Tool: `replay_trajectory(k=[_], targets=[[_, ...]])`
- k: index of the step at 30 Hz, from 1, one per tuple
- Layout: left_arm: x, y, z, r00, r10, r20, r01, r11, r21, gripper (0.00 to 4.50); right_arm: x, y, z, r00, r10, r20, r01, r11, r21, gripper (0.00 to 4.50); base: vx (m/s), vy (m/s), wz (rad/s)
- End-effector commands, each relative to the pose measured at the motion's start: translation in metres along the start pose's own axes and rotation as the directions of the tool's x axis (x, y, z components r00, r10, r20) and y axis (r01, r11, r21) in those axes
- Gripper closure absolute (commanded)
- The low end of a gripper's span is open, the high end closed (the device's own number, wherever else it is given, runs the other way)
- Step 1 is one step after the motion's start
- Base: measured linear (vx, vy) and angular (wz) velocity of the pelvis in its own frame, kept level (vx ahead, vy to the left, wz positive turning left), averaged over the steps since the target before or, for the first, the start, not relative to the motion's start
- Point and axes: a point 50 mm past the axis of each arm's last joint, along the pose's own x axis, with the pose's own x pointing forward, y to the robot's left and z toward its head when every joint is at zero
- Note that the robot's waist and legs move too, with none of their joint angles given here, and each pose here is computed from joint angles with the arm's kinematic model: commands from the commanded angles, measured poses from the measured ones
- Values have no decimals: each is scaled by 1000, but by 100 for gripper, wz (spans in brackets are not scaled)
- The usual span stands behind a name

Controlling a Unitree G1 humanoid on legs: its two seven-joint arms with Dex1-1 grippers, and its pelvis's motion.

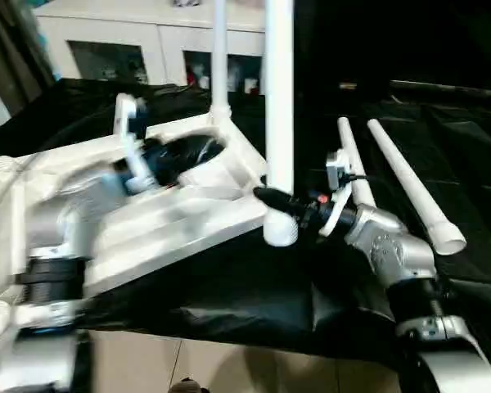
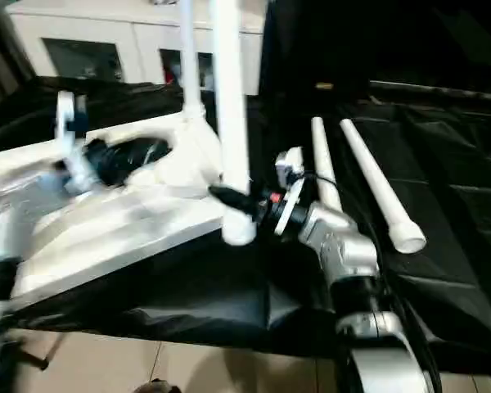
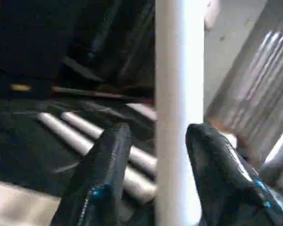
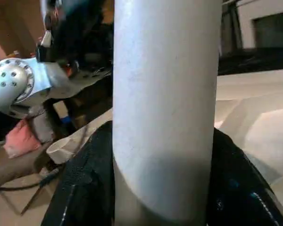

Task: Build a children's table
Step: Insert table leg to table base

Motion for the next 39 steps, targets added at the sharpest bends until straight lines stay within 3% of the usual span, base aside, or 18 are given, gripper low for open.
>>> replay_trajectory(k=[1, 5, 10, 15, 20, 28, 31, 39], targets=[[9, -3, 0, 1000, -18, 4, 18, 999, -29, 204, 2, 3, 7, 1000, 15, 11, -15, 1000, -22, 262, 0, 0, 0], [29, -14, -5, 996, -72, 52, 80, 985, -154, 175, 4, 4, 7, 1000, 9, 3, -9, 999, -31, 262, 0, 0, 0], [36, -21, -3, 989, -117, 86, 133, 969, -209, 142, 6, 5, 7, 1000, 7, -12, -7, 999, -35, 262, 0, 0, 0], [37, -28, -6, 989, -141, 42, 146, 974, -175, 105, 6, 5, 8, 1000, 0, -22, 0, 999, -41, 262, 0, 0, 0], [39, -19, -5, 999, -36, 25, 38, 992, -116, 104, 4, 4, 8, 1000, -5, -31, 3, 999, -43, 262, 0, 0, 0], [39, -17, -3, 1000, -15, 18, 17, 997, -79, 176, 3, 3, 6, 998, -3, -58, 0, 999, -46, 262, 0, 0, 0], [38, -17, -2, 1000, -17, 22, 18, 996, -85, 184, 3, 3, 7, 998, -9, -58, 6, 999, -53, 262, 0, 0, 0], [38, -18, 0, 999, -31, 35, 34, 995, -89, 254, 4, 2, 7, 997, -25, -69, 17, 994, -107, 262, 0, 0, 0]])
